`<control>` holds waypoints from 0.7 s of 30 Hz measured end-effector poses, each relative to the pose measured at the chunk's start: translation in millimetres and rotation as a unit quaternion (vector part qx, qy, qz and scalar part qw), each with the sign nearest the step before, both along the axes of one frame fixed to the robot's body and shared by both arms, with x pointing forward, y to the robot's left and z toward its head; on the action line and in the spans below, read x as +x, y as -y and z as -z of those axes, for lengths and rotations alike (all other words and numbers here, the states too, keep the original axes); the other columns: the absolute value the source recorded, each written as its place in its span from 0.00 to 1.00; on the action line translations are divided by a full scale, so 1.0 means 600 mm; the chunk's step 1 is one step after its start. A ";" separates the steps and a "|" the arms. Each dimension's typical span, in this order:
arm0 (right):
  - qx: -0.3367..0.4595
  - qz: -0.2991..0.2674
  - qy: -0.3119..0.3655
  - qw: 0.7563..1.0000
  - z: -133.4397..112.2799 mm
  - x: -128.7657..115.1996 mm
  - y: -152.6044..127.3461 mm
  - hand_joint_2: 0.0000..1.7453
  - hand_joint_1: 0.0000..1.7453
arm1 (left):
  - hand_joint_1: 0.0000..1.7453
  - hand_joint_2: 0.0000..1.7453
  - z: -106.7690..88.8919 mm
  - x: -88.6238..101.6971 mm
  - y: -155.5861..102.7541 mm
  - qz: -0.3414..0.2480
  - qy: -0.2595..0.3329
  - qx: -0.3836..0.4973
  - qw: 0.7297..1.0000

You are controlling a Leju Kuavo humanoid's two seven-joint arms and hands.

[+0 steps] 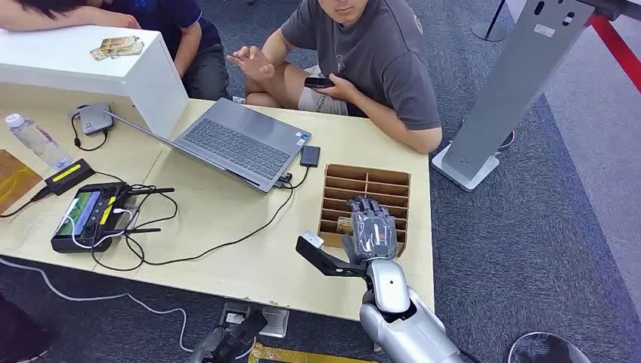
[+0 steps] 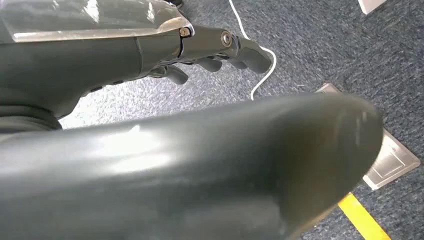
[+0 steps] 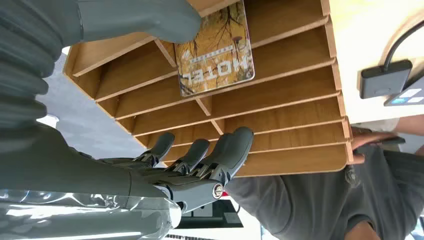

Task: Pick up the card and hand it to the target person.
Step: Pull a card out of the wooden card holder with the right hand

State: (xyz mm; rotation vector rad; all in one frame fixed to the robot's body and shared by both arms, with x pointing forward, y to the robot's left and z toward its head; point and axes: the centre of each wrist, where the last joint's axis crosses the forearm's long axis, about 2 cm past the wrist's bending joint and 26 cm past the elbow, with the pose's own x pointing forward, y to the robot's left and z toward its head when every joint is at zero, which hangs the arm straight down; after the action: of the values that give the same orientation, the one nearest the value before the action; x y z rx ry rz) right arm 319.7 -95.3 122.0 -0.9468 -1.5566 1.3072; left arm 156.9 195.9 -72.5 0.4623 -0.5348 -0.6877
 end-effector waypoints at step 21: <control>-0.019 -0.006 -0.014 1.000 0.008 0.003 -0.010 1.00 0.46 | 0.00 0.00 0.000 0.000 0.000 0.000 0.000 0.000 1.000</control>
State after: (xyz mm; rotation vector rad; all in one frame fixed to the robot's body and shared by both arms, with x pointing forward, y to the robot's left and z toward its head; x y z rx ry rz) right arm 321.7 -89.2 117.2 -0.9394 -1.5229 1.3573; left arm 156.7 195.9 -72.5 0.4637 -0.5351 -0.6870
